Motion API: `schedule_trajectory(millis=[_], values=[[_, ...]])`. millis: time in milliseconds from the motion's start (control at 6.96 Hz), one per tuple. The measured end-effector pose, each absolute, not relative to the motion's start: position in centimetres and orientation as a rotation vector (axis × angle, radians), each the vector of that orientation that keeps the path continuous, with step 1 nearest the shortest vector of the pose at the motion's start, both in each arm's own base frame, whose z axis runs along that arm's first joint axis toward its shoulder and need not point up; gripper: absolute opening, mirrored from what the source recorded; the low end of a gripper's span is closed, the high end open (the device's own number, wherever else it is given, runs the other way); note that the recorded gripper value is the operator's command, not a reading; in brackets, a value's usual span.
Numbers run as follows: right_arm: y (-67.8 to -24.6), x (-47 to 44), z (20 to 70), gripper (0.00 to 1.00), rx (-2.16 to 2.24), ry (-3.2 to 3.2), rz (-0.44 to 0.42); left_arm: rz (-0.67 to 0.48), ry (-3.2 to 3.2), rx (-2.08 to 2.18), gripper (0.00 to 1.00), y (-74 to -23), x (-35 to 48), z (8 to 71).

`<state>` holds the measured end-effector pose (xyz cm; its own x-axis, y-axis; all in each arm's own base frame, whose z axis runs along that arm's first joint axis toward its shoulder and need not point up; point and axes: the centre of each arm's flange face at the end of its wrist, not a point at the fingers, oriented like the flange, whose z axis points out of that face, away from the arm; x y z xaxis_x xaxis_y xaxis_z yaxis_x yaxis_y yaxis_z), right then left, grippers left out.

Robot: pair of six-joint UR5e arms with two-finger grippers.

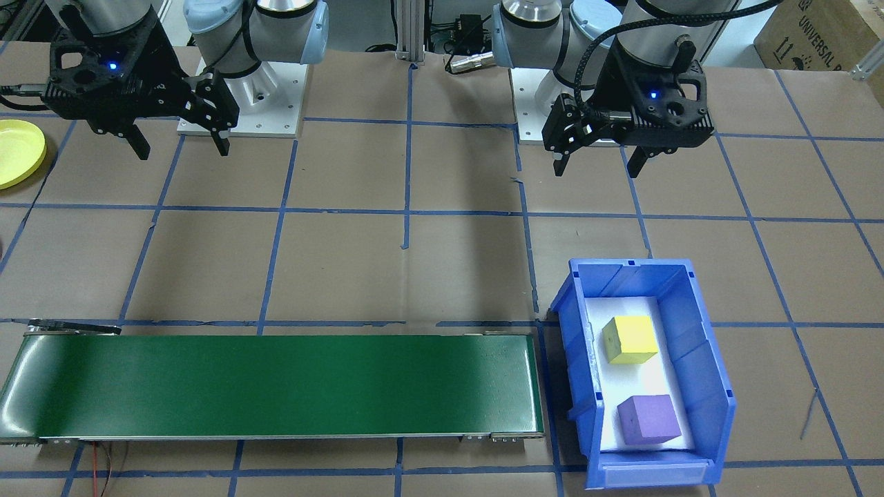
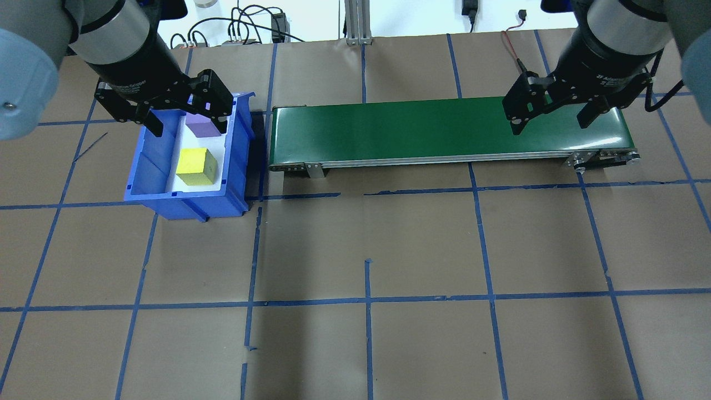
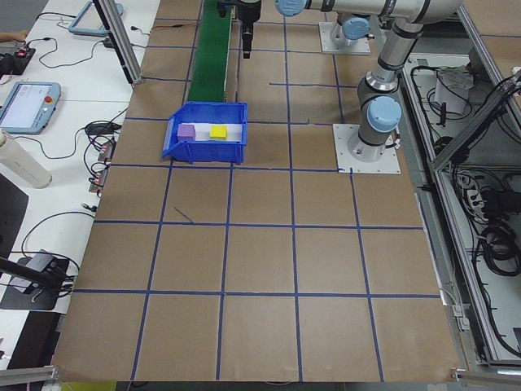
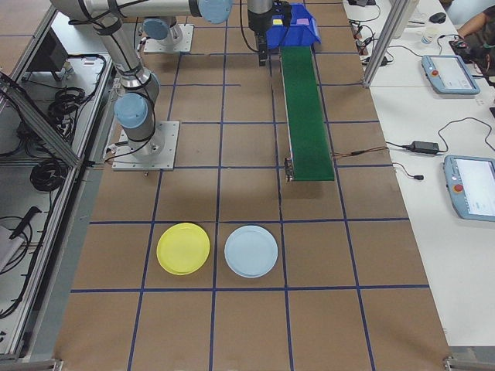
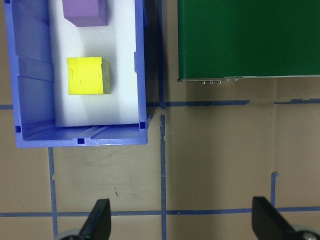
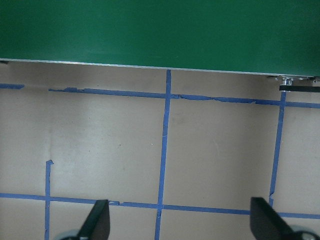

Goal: Move block left to right into plate

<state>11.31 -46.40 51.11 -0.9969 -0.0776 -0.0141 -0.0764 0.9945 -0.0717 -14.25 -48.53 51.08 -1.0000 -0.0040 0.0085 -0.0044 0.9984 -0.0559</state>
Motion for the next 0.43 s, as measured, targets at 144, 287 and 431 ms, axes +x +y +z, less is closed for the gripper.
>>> schedule_trajectory(millis=[144, 287, 431], values=[[-46.4, 11.31, 51.11, 1.0, -0.12, 3.12, -0.111, 0.089, -3.132, 0.007, 1.0, -48.52, -14.25, 51.11], [-46.41, 11.31, 51.11, 1.0, -0.121, 3.12, -0.111, 0.09, -3.132, 0.007, 1.0, -48.51, -14.27, 51.13], [-46.41, 11.31, 51.09, 1.0, -0.121, 3.12, -0.111, 0.091, -3.132, 0.008, 1.0, -48.51, -14.27, 51.13]])
